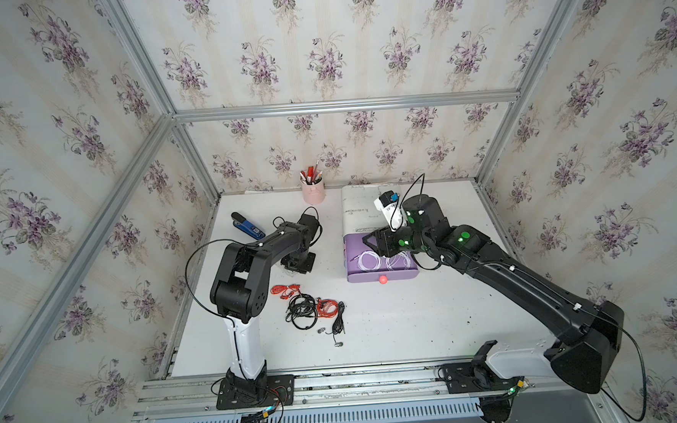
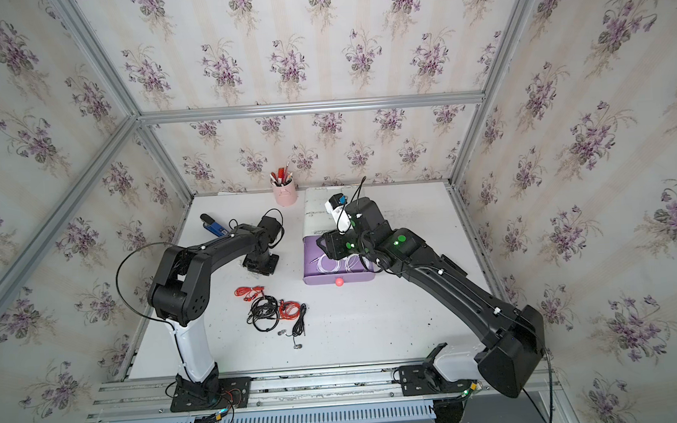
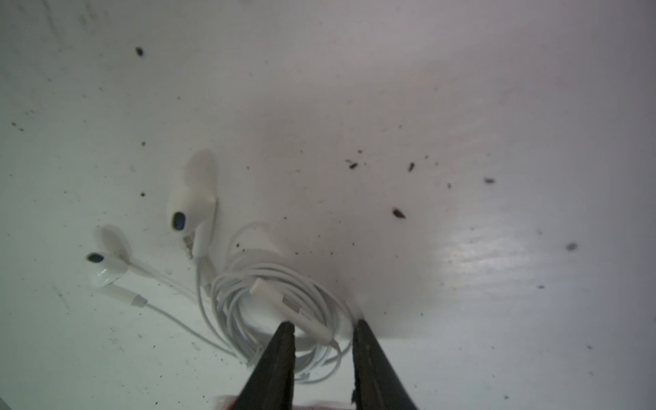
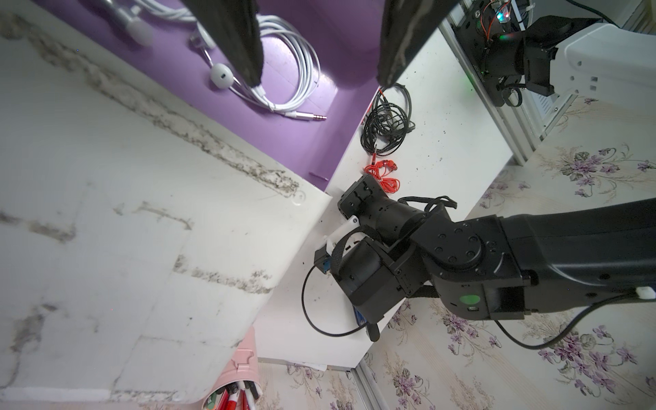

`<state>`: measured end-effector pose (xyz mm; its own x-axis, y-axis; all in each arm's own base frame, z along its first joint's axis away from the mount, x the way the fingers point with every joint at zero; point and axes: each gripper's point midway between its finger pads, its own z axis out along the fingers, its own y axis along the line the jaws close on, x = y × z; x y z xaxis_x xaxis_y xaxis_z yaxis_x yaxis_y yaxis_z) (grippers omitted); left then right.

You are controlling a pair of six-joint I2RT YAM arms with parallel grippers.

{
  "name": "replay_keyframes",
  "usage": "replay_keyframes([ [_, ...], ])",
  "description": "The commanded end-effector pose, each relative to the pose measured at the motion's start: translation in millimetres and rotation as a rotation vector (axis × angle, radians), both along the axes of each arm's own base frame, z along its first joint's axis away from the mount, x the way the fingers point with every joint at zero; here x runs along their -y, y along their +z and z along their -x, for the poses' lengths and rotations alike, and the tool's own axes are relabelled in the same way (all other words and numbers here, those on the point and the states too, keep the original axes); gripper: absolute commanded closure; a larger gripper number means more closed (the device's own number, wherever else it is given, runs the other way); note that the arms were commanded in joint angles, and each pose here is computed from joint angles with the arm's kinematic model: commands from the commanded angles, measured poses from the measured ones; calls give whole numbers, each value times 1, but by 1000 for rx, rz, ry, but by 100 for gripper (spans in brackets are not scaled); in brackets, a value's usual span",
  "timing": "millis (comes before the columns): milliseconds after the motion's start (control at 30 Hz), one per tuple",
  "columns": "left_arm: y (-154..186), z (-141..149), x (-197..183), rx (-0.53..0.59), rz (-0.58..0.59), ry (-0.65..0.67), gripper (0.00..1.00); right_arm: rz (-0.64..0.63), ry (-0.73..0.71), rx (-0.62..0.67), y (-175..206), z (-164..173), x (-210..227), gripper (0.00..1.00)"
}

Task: Place the wired earphones into the drawer by color
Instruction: Pick up the wired earphones from the center of the board.

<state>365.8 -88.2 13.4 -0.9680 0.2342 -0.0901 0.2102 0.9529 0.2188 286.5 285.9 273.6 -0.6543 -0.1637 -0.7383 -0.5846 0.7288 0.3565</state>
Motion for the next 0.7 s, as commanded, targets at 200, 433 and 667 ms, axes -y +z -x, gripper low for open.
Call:
replay_keyframes([
  [200,-13,19,-11,-94,-44,7,77,-20,0,30,12,-1,0,45],
  [433,-17,25,-6,-120,-9,6,86,-26,-5,34,16,1,3,45],
  [667,-7,26,1,-92,51,14,92,-28,-10,32,17,2,3,45],
])
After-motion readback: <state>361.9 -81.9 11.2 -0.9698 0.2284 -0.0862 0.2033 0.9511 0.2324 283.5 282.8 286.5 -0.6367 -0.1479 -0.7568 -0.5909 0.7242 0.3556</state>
